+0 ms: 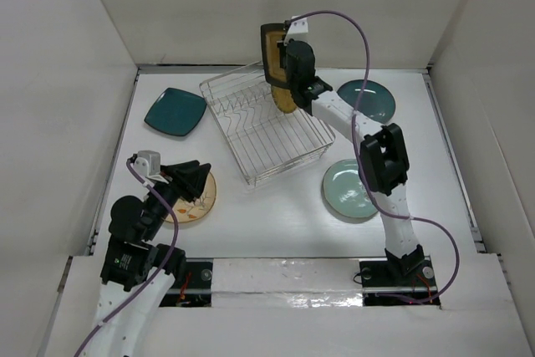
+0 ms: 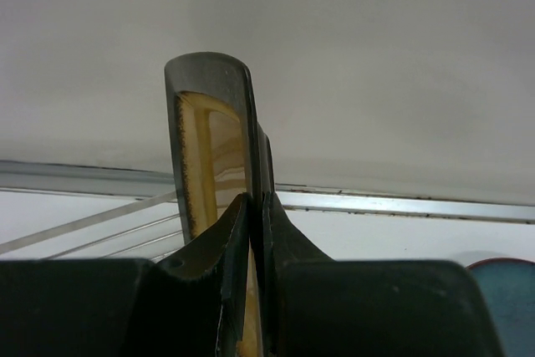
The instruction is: Load the plates into the dish rack
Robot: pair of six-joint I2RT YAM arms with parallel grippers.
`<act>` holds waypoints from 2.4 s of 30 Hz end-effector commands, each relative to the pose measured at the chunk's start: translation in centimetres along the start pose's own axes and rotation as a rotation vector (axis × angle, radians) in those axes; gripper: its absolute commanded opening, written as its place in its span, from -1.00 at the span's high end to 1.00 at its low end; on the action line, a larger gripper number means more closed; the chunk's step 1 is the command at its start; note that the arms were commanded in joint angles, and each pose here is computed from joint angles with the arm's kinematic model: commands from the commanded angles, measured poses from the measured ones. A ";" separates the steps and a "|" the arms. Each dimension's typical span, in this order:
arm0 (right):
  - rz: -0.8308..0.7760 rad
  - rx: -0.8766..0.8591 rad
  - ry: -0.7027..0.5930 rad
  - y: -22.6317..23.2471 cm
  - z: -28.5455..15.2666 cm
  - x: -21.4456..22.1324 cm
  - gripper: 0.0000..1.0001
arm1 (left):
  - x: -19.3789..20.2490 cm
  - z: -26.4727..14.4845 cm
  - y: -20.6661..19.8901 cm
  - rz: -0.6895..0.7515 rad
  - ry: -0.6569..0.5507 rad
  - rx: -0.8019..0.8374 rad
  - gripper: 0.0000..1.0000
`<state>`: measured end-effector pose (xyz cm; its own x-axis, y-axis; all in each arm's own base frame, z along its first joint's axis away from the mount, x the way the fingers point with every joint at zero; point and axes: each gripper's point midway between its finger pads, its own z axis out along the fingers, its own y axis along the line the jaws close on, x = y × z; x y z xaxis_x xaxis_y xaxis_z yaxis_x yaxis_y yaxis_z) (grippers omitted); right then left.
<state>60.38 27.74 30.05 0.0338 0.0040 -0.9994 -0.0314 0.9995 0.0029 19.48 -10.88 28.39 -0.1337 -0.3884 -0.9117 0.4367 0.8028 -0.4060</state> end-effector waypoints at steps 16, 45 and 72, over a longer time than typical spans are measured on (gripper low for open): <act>0.112 0.010 -0.184 0.8 -3.8 -1.1 1.00 | -1.2 0.3 -0.1 0.006 -0.033 -0.002 0.25; 0.636 0.073 0.127 -15.7 -12.8 5.9 1.00 | -2.6 -1.2 -1.3 0.027 -0.115 0.045 1.00; 1.114 0.329 0.387 -29.0 -8.6 22.7 -0.30 | -2.3 -0.9 -1.1 0.021 -0.099 0.036 0.47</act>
<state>51.41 -1.60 5.91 -0.1806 0.8763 -0.4467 0.4435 0.4779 0.7582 18.44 -10.44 29.54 -0.0776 -0.4053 -0.9109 0.4538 0.7991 -0.3942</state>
